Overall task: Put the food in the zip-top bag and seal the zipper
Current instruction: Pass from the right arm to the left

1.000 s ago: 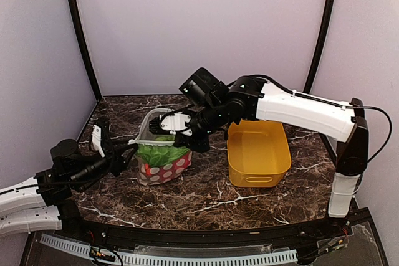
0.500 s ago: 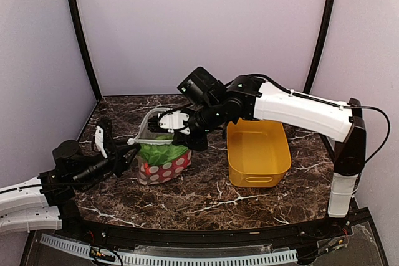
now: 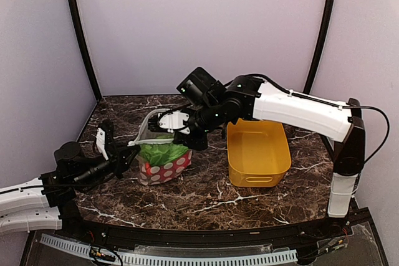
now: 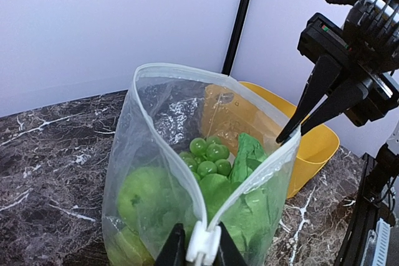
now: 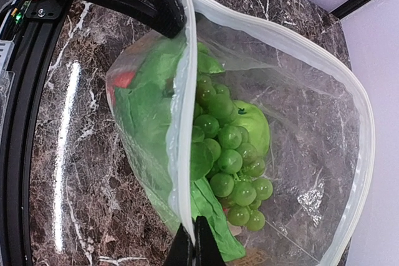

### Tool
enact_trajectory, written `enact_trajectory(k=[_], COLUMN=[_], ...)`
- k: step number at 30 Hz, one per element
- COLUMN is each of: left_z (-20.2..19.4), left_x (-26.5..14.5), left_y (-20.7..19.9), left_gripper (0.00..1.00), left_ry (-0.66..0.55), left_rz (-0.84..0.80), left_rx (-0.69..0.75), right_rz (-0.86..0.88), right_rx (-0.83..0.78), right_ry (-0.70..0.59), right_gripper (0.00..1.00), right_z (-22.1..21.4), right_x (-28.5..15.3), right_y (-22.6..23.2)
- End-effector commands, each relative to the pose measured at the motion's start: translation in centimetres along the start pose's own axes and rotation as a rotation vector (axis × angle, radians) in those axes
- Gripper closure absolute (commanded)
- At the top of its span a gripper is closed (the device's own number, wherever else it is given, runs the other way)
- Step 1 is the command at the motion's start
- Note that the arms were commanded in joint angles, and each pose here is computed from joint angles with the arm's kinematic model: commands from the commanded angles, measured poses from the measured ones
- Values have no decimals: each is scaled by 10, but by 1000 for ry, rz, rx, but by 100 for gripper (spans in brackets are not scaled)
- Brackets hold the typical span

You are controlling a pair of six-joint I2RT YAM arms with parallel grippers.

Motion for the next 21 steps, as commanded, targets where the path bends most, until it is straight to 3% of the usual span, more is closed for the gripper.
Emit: enact_trajectory(k=[1, 18, 21], left_z=[-1, 15, 20], left_x=[-4, -10, -11], left_y=[7, 1, -3], left_gripper=[88, 99, 99], left_ry=[-20, -46, -31], left_rz=[35, 5, -9], left_rx=[-23, 18, 33], right_rz=[-35, -39, -49], right_rx=[15, 29, 36], right_ry=[-14, -22, -52], right_gripper=[100, 99, 79], right_z=[7, 7, 11], right_x=[1, -1, -13], right_y=[-8, -15, -27])
Point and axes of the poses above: each gripper's point midway between its finger pads, its own x axis out along the fingers, its own y axis along the line the jaws close on, z = x × y, the point moved 1 cm from there along -x, back along the fingers, and after that the axes turned 3 degrees about x, right-handed, at the moved point
